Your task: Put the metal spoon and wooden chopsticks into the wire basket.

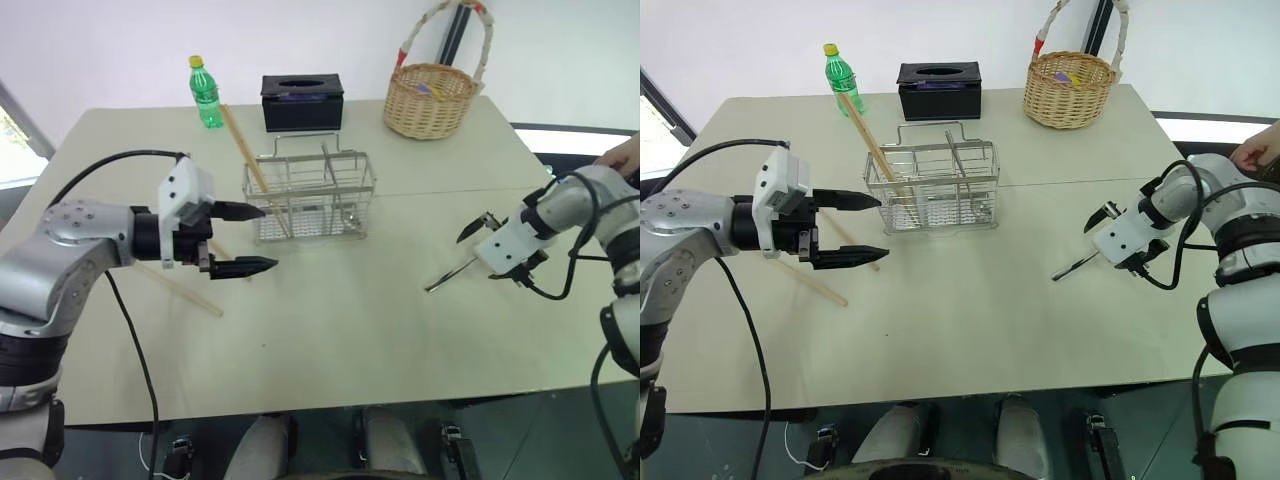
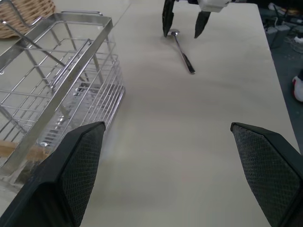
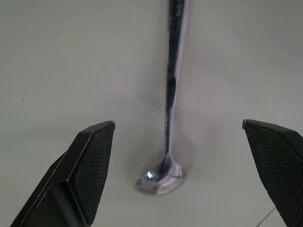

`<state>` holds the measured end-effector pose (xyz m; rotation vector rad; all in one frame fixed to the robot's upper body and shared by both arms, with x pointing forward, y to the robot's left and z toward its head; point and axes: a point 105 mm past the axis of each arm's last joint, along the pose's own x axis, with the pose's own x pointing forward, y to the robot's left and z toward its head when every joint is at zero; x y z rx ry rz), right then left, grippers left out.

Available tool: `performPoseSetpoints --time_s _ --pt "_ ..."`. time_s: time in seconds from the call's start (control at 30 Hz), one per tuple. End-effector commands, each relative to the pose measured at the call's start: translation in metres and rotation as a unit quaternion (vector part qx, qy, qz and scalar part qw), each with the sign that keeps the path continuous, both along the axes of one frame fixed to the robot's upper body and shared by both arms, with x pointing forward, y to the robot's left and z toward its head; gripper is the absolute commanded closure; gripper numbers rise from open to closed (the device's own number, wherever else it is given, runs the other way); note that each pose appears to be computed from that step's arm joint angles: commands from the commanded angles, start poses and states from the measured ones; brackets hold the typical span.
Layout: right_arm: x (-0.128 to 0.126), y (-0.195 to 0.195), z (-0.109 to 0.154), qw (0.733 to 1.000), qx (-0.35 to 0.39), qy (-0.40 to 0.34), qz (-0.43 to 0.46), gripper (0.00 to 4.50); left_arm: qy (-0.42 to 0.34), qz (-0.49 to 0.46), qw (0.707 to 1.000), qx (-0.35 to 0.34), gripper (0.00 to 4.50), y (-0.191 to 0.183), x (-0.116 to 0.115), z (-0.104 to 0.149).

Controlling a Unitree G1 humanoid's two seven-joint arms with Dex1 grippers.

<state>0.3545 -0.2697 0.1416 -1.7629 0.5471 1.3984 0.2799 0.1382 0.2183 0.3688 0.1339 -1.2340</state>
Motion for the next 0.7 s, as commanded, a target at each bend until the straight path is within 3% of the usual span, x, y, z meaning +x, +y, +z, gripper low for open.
performPoseSetpoints --time_s 0.03,0.4,0.5,0.7 --pt "0.009 0.0 0.004 0.999 -0.031 -0.014 0.001 0.03 -0.017 -0.007 1.0 -0.009 0.0 -0.007 -0.005 0.011" --pt "0.027 0.001 -0.007 0.997 -0.063 -0.047 -0.026 0.03 -0.008 0.005 1.0 -0.009 0.0 -0.007 -0.014 0.01" --pt "0.027 0.0 -0.01 0.997 -0.064 -0.043 -0.032 0.85 -0.009 0.01 1.0 -0.013 0.0 -0.006 -0.014 0.012" --pt "0.025 0.0 -0.01 0.997 -0.058 -0.034 -0.039 3.9 -0.014 0.022 0.999 -0.019 0.0 -0.004 -0.01 0.016"
